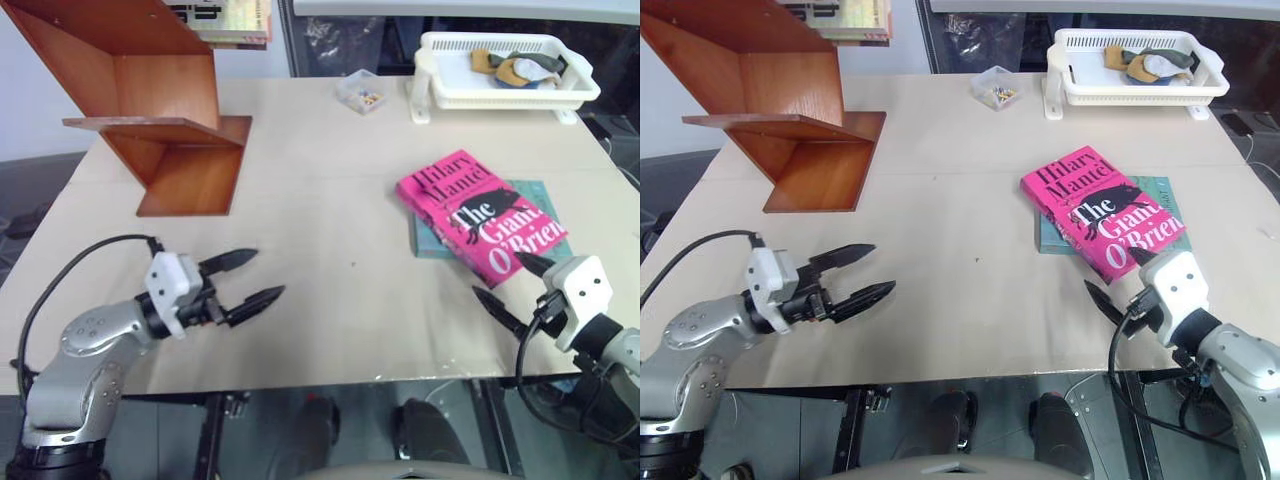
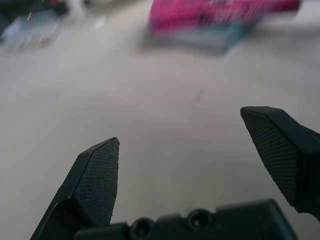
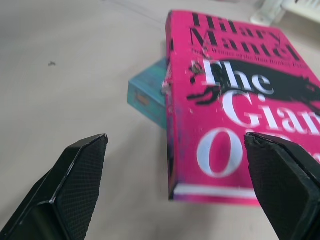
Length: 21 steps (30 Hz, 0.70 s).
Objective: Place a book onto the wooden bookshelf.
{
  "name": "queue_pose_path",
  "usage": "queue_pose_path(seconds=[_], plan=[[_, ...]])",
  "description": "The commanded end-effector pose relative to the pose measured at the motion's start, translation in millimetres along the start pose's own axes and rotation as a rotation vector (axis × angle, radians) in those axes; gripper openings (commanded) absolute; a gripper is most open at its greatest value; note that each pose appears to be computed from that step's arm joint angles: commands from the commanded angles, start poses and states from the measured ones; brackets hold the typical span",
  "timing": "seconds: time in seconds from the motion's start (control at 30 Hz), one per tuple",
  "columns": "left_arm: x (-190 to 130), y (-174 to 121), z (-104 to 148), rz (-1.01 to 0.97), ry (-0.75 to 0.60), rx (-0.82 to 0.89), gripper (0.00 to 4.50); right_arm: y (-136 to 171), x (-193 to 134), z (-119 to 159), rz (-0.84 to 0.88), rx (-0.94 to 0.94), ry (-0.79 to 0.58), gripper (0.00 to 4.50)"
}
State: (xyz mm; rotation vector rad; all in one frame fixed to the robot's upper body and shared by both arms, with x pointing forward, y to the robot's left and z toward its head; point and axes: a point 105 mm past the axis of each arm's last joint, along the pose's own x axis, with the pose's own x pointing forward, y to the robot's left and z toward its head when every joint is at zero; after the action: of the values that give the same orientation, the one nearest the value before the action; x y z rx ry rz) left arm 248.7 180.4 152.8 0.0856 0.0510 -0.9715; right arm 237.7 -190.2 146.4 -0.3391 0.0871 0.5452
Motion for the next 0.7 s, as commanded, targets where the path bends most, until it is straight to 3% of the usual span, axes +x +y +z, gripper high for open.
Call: queue_pose_path(seconds=[0.03, 0.27, 0.43, 0.53, 0.6, 0.7], plan=[[15, -17, 12, -0.079, -0.034, 0.000, 4.48, -2, 3, 11, -0.012, -0.022, -0.046, 4.50], [28, -31, 31, -0.170, -0.077, -0.015, 4.48, -22, 19, 16, -0.081, -0.005, -0.068, 4.50], [35, -34, 34, -0.188, -0.085, 0.006, 4.48, -92, 41, 27, -0.180, -0.047, -0.014, 4.50], [39, -37, 34, -0.199, -0.089, 0.009, 4.50, -124, 53, 30, -0.168, -0.083, 0.034, 3.75], [40, -39, 34, -0.204, -0.089, 0.010, 4.50, -145, 63, 31, -0.172, -0.125, 0.065, 2.87], [42, -41, 35, -0.202, -0.093, 0.014, 4.50, -162, 78, 22, -0.139, -0.191, 0.145, 1.15]])
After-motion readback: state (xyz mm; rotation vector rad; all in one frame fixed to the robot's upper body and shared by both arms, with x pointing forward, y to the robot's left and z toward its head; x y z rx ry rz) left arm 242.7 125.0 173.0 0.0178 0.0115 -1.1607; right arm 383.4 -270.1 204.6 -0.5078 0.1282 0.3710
